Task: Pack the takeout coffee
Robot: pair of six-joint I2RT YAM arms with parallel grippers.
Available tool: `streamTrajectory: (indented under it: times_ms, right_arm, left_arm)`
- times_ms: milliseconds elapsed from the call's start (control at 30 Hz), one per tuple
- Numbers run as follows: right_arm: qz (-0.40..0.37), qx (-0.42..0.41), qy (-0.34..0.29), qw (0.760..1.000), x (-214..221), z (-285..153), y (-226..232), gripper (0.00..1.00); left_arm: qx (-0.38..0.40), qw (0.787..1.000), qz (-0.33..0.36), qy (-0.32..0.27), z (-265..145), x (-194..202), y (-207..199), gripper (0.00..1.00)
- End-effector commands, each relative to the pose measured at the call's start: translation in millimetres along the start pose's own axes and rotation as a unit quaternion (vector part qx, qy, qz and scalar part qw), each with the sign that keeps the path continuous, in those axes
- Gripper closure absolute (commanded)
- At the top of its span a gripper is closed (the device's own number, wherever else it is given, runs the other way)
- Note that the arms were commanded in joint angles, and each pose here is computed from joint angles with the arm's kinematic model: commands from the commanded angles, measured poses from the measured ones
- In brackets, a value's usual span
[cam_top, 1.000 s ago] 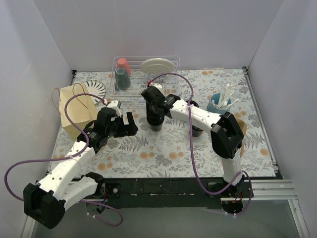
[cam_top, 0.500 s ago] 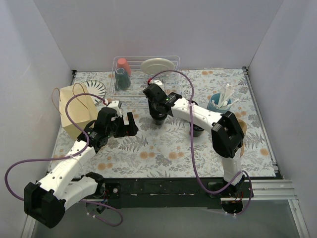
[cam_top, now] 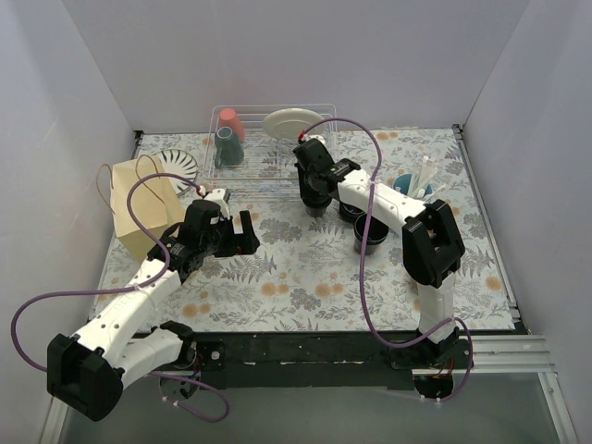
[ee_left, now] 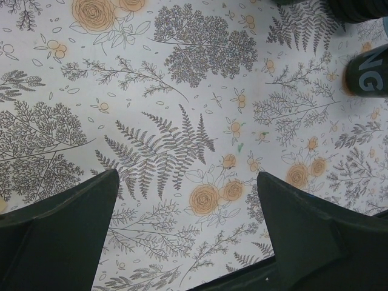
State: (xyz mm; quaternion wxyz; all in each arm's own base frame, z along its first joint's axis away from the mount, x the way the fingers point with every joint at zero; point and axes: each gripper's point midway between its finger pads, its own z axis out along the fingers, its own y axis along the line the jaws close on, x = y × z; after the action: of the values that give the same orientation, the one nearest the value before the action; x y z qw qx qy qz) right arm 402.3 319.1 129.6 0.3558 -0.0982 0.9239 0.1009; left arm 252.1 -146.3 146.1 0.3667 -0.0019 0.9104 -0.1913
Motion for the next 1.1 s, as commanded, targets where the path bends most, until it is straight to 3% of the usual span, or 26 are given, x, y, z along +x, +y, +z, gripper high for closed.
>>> streamTrajectory:
  times_ms: [0, 200, 367, 633, 767, 1067]
  right_arm:
    - [-0.017, -0.024, -0.014, 0.999, -16.9, -15.9, 5.7, 0.69]
    - [-0.017, -0.028, -0.027, 0.999, -36.9, -33.8, 6.3, 0.64]
    - [-0.013, -0.032, -0.032, 0.999, -41.7, -51.8, 4.3, 0.62]
    - [-0.004, -0.067, -0.066, 0.996, -43.9, -107.5, 1.2, 0.55]
    - [0.001, -0.099, -0.095, 0.991, -45.0, -141.4, 0.1, 0.53]
    - [0.001, -0.126, -0.112, 0.986, -27.1, -168.5, -6.8, 0.51]
  left_arm:
    - [0.011, 0.999, 0.013, -0.028, -12.6, -21.1, -9.7, 0.02]
    - [0.026, 0.997, 0.018, -0.064, -40.9, -68.7, -32.9, 0.02]
    - [0.015, 0.992, 0.014, -0.128, -79.3, -125.3, -47.4, 0.02]
    - [-0.148, 0.977, 0.009, -0.155, -113.6, -180.5, -12.9, 0.02]
    - [-0.258, 0.953, 0.000, -0.157, -131.0, -193.1, 18.7, 0.04]
    - [-0.381, 0.902, -0.011, -0.203, -166.7, -221.2, 53.6, 0.18]
